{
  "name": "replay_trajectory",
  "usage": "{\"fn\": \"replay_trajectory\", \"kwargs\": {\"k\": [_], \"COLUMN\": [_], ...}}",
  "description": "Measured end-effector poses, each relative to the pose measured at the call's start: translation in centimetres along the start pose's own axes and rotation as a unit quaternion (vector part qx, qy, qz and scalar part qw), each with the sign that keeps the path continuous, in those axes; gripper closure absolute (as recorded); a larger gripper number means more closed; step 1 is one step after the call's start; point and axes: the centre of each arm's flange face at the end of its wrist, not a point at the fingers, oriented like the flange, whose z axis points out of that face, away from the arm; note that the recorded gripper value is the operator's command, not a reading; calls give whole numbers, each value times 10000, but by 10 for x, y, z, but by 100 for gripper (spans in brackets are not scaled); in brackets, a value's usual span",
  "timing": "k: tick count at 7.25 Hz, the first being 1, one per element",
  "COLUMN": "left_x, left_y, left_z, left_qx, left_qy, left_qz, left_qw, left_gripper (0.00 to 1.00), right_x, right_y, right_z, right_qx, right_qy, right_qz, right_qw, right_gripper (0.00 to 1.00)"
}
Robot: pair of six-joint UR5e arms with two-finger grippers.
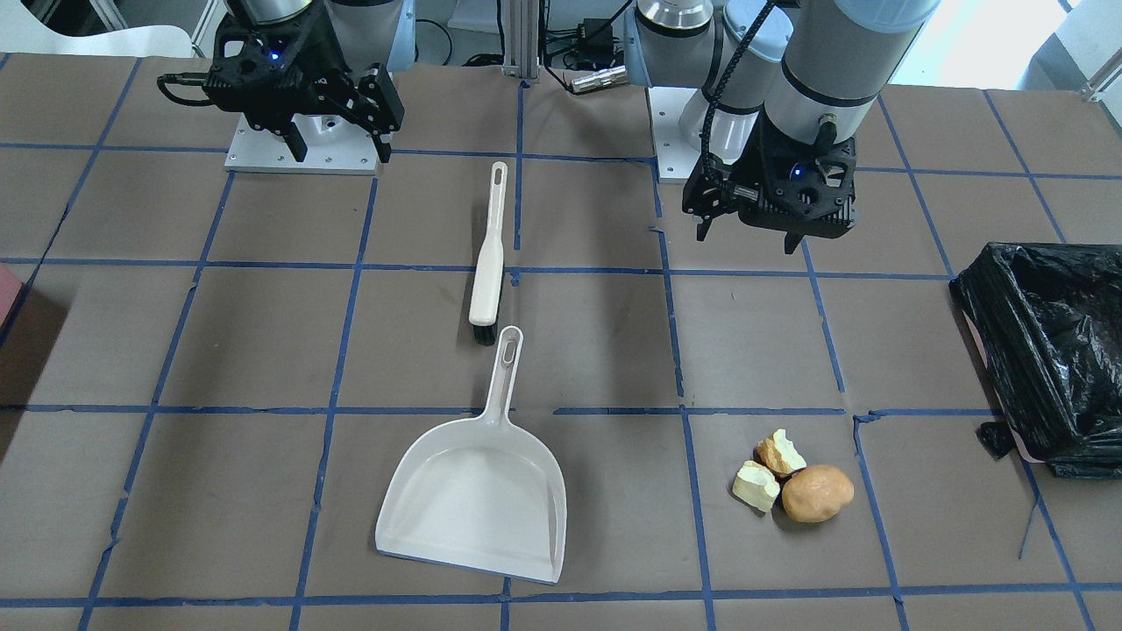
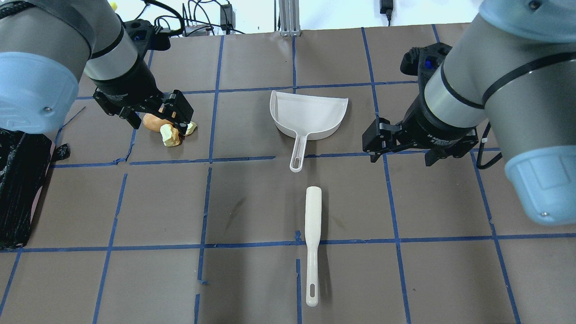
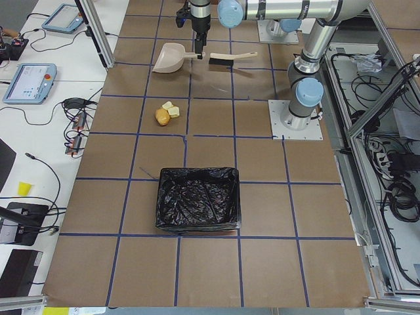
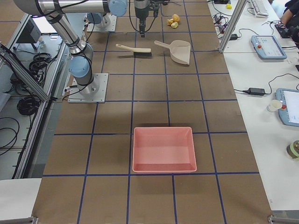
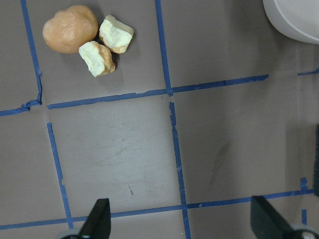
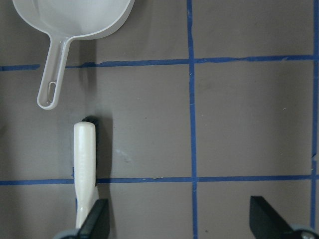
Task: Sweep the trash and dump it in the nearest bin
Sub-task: 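Reach the left gripper to the dustpan handle while the right gripper reaches the brush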
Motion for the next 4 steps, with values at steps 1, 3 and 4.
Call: {"fn": "replay_trajectory", "kwargs": {"k": [1, 3, 4], "left_x": [2, 25, 33], "left_y": [-1, -7, -15], "left_z": [14, 40, 49], "left_qx": [-132, -134, -59], "left_qy": [55, 228, 260], "left_qz": [68, 339, 412], "left_qw": [9999, 9991, 9988], "left_gripper": [0, 0, 0], "right_x": [-6, -17, -22], "right_y": [13, 42, 55], "right_z": [12, 39, 53], "right_qx": [-4, 109, 163], "right_qy": [-20, -70, -84], "right_qz": [45, 123, 167], "right_qw": [10000, 9998, 9997], "right_gripper": [1, 1, 1]}}
